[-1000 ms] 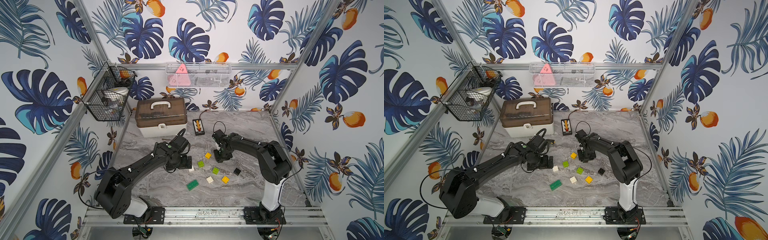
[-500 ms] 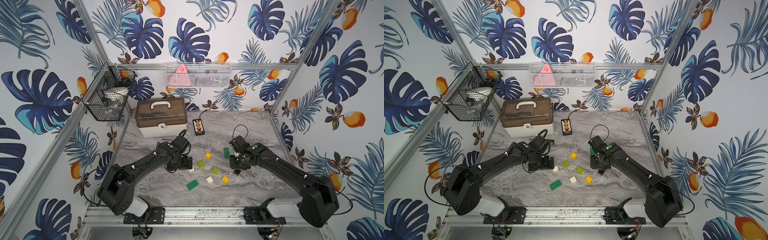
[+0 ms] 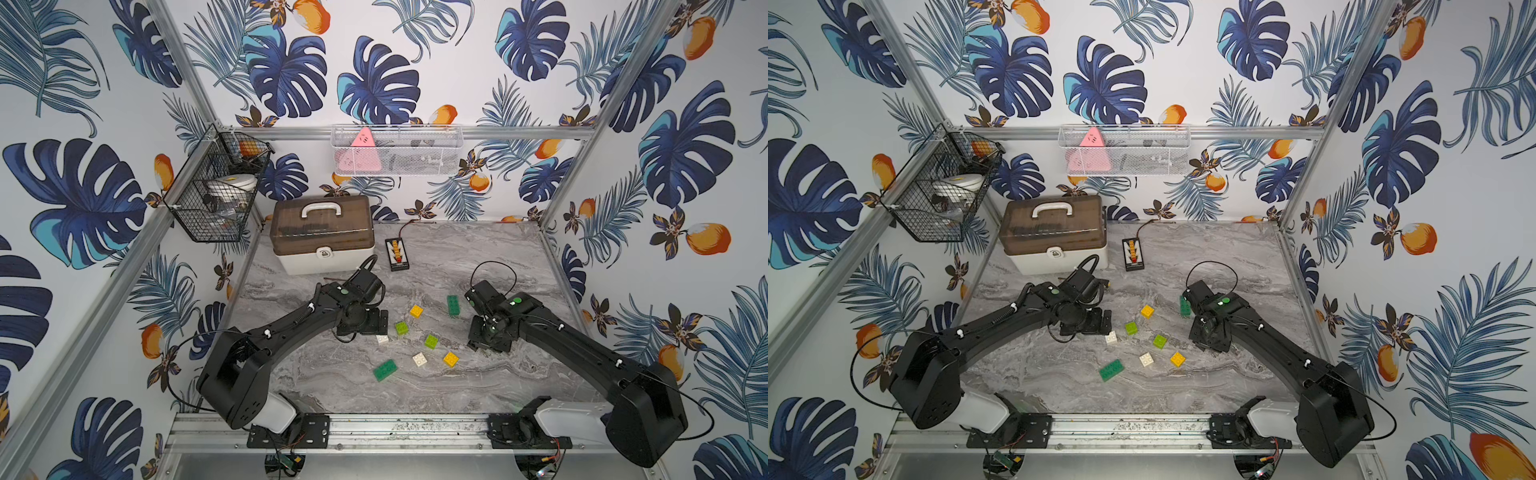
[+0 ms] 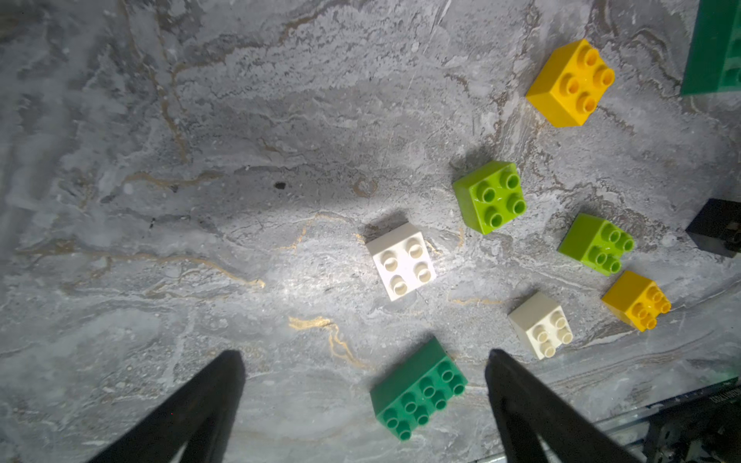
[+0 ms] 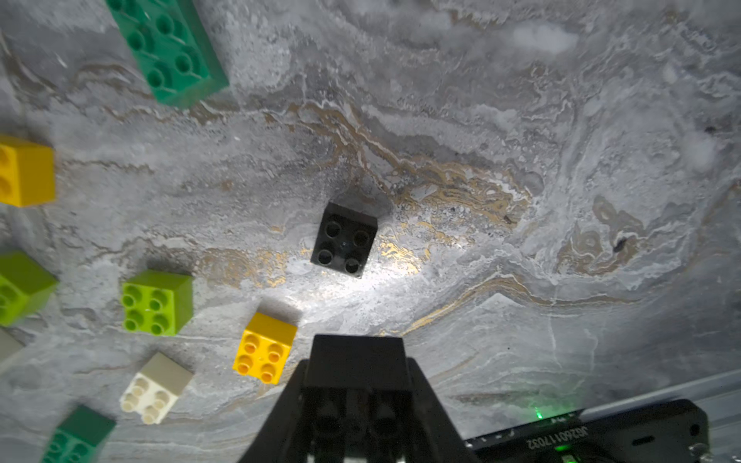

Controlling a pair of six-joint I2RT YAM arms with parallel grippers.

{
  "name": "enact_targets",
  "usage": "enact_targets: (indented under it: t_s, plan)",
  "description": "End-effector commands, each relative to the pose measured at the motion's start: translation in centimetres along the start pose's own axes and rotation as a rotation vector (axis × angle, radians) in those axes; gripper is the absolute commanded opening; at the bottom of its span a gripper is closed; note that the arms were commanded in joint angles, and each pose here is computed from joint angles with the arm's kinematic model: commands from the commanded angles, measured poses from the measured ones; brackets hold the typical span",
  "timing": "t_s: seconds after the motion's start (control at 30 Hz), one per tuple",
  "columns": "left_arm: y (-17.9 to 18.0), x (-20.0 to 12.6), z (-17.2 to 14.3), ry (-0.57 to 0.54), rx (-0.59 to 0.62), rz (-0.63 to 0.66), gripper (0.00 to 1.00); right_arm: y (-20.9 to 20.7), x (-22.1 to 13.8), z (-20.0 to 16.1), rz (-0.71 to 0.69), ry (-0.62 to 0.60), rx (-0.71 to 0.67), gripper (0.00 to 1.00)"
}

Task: Assemble a giraffe with lego
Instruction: Assemble the lego brick with the lego brick.

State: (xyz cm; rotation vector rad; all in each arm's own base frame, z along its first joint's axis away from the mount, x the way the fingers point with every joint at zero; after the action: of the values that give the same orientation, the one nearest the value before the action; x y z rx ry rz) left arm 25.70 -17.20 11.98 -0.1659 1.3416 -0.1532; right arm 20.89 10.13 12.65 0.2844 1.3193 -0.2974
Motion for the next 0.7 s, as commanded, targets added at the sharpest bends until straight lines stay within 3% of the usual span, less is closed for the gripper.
enact_targets:
  t_s: [0.0, 0.67]
  plan:
    - [0.0, -0.1, 0.3, -0.028, 0.041, -0.003, 0.99, 0.5, 0.3, 0.7, 0.000, -0.009, 0.113, 0.27]
    - [-0.2, 0.2, 0.7, -0.034, 0.062, -0.003, 0.99, 0.8, 4.0, 1.3, -0.044, 0.036, 0.212, 0.27]
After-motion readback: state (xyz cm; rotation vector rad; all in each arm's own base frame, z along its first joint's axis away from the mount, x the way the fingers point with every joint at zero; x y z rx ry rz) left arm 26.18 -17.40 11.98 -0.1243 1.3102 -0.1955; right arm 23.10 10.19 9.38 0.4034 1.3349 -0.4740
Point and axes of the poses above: each gripper's point midway between its finger pads, its own x axis out along the fingers, its own y axis along the line the jaws close on, z = x × y, the point moved 3 cm from there along -x, back along the fingers
